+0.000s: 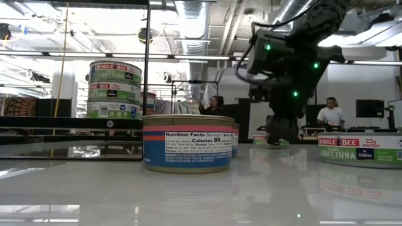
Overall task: Stack canned seafood by type on shelf
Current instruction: Stack the green tuna can on top of the other green tuna can on the shelf
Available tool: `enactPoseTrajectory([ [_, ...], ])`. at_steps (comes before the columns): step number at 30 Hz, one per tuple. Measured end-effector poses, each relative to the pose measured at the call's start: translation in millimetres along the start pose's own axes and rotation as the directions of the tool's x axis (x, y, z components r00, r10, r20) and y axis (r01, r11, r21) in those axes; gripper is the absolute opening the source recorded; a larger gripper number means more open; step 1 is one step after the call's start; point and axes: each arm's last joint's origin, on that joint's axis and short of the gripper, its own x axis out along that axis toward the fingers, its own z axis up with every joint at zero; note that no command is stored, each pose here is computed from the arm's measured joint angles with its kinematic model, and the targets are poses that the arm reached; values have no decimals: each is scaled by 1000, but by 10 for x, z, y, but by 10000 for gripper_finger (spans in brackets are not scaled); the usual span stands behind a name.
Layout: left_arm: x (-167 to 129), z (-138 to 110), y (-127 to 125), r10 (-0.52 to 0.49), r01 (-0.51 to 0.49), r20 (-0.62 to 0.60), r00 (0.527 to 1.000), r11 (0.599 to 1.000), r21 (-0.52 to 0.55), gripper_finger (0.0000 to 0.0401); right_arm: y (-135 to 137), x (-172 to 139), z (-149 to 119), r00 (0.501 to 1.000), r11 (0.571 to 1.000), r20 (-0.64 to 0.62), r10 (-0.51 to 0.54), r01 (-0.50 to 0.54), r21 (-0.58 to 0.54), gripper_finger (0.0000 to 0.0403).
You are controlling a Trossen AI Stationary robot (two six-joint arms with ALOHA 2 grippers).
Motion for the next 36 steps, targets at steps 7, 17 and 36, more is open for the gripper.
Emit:
enactPoseTrajectory([
  [7,-41,0,25,35,-35,-14,999,999,-13,224,81,94,0,998,998,17,-57,57,-12,51],
  [17,-40,-10,25,43,-44,-23,999,999,-15,224,244,-18,-24,996,995,33,87,-86,-46,28],
  [36,-42,-69,18,43,-45,-72,996,998,-38,224,85,-658,229,972,989,195,130,-140,41,89],
])
